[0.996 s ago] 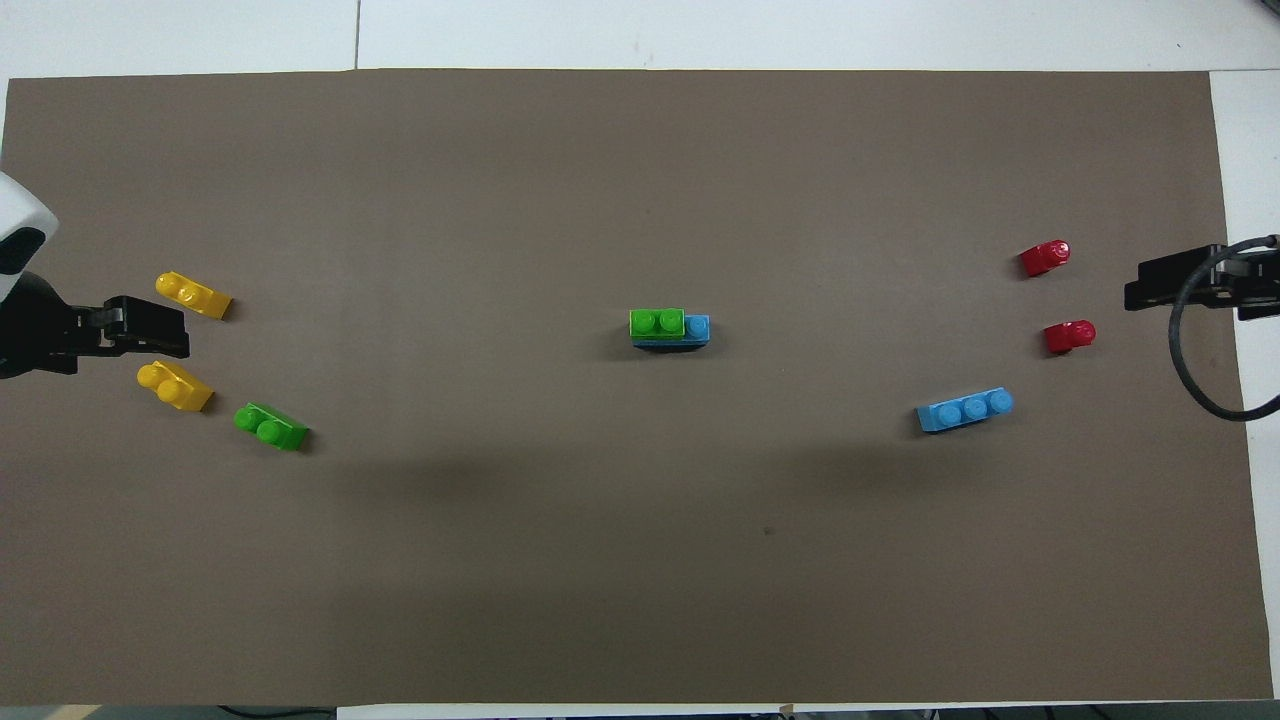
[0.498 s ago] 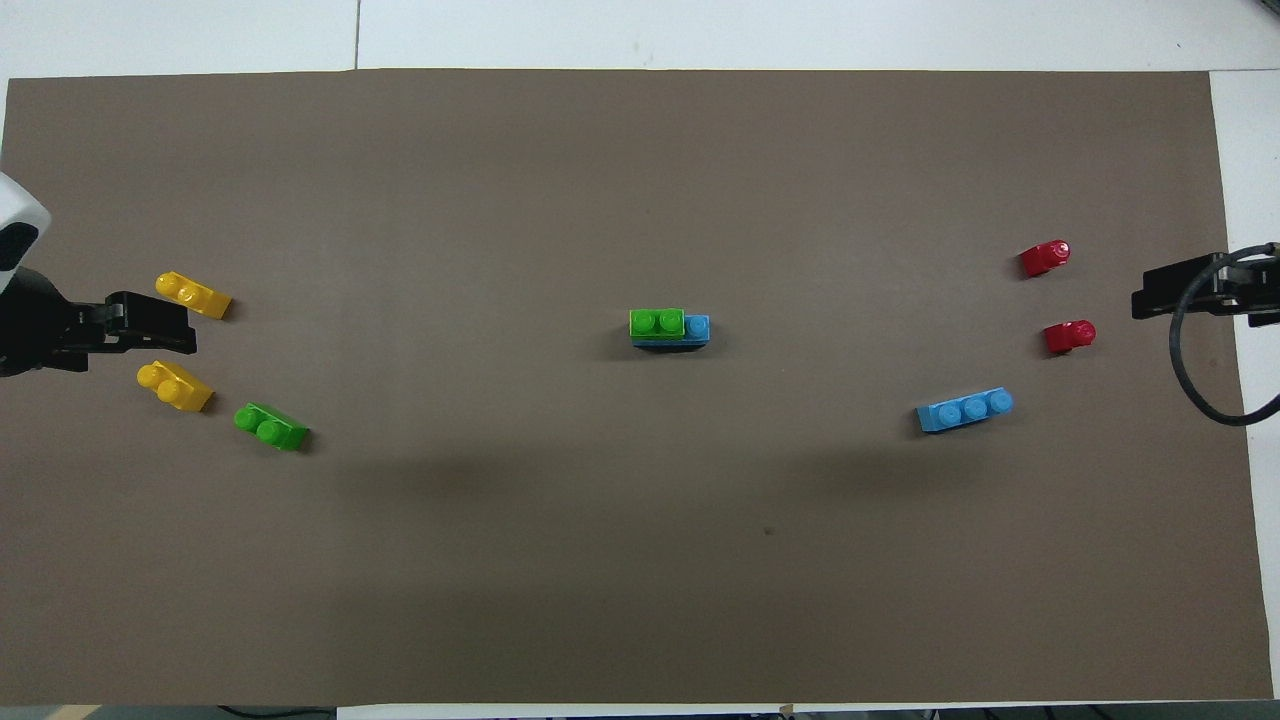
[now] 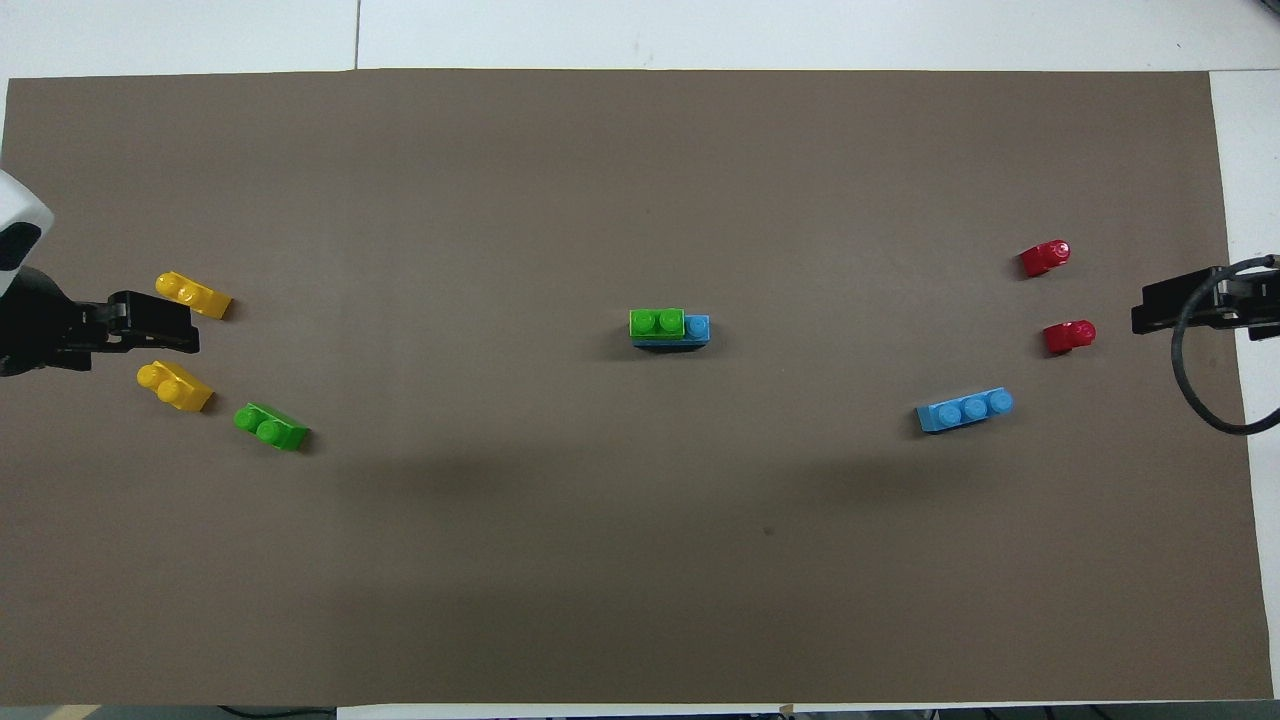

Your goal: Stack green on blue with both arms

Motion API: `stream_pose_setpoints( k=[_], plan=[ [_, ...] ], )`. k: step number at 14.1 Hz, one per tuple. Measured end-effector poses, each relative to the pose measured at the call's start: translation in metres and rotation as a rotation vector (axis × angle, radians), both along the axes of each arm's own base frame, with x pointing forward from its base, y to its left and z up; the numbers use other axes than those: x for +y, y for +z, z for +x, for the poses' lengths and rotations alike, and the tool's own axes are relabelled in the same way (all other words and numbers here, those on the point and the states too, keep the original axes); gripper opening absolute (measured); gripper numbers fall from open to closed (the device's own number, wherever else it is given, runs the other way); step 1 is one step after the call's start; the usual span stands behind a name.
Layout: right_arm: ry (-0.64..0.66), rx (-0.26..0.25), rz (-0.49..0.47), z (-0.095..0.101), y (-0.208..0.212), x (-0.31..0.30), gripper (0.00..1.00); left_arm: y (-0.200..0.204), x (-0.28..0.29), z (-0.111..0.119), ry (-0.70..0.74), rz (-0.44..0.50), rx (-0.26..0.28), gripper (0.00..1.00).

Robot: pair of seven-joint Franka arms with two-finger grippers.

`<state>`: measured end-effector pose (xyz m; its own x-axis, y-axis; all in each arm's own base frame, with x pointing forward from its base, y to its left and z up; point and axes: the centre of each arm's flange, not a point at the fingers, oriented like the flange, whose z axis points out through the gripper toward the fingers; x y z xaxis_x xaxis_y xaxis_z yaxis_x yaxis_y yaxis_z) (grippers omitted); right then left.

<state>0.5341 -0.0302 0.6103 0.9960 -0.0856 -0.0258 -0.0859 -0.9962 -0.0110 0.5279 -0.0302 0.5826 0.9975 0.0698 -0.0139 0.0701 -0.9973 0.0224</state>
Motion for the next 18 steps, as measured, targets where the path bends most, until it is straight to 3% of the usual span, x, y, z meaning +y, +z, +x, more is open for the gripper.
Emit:
stream_pose_setpoints(
  k=[18],
  plan=[
    [-0.006,-0.001,0.000,-0.0007,0.0006,-0.0033,1.00,0.0002,-0.0035,-0.0003,-0.007,0.000,-0.001,1.00]
  ],
)
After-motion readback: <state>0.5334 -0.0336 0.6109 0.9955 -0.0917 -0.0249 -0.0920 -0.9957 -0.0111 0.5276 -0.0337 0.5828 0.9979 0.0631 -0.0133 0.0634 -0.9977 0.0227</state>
